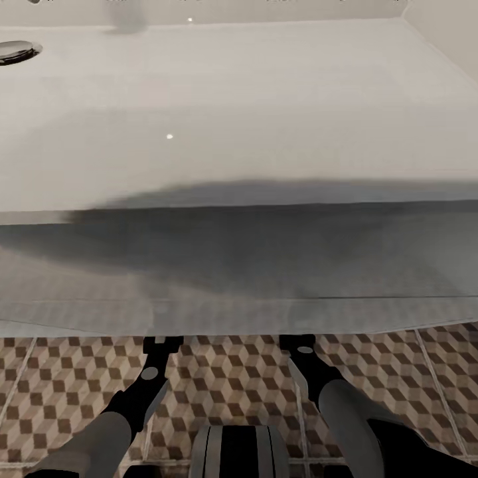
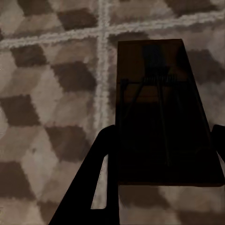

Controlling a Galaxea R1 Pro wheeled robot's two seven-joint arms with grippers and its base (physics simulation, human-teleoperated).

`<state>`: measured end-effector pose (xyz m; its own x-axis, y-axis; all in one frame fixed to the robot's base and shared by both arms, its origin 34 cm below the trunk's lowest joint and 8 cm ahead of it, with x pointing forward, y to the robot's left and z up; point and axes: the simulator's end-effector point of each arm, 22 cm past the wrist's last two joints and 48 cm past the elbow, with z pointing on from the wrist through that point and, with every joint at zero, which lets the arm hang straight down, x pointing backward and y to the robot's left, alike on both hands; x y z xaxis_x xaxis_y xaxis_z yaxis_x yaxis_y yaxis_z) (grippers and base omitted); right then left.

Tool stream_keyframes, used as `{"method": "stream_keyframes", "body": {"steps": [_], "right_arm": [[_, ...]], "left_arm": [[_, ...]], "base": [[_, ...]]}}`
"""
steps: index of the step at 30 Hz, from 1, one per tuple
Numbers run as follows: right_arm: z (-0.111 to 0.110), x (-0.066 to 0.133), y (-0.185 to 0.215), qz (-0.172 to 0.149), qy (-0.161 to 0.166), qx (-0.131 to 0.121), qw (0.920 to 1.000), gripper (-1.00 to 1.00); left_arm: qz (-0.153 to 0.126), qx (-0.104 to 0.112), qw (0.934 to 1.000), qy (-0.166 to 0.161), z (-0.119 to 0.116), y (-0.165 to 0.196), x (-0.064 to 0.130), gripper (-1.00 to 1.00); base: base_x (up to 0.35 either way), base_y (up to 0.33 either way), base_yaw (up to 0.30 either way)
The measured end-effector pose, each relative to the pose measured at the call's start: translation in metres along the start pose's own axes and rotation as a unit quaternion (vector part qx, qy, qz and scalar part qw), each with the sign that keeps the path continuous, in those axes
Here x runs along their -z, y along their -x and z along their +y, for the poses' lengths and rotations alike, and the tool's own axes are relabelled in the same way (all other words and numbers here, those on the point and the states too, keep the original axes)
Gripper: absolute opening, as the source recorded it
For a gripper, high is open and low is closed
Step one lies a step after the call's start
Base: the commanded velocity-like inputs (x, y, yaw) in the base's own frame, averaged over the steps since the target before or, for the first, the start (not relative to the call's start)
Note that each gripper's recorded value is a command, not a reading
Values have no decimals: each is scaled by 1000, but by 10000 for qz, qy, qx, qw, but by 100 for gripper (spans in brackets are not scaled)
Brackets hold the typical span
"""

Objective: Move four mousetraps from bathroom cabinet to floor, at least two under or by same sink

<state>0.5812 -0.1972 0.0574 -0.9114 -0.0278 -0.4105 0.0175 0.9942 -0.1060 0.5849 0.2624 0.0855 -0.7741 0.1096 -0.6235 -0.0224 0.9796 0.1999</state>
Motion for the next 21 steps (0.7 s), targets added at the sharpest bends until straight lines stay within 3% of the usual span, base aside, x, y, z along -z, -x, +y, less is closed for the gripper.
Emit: {"method": "stream_keyframes", "body": {"steps": [21], "right_arm": [[0, 0, -3, 25, 7, 6, 10000, -100]], "left_arm": [[-69, 25, 10000, 5, -1, 6, -1, -100]], "base": [[7, 1, 0]]}}
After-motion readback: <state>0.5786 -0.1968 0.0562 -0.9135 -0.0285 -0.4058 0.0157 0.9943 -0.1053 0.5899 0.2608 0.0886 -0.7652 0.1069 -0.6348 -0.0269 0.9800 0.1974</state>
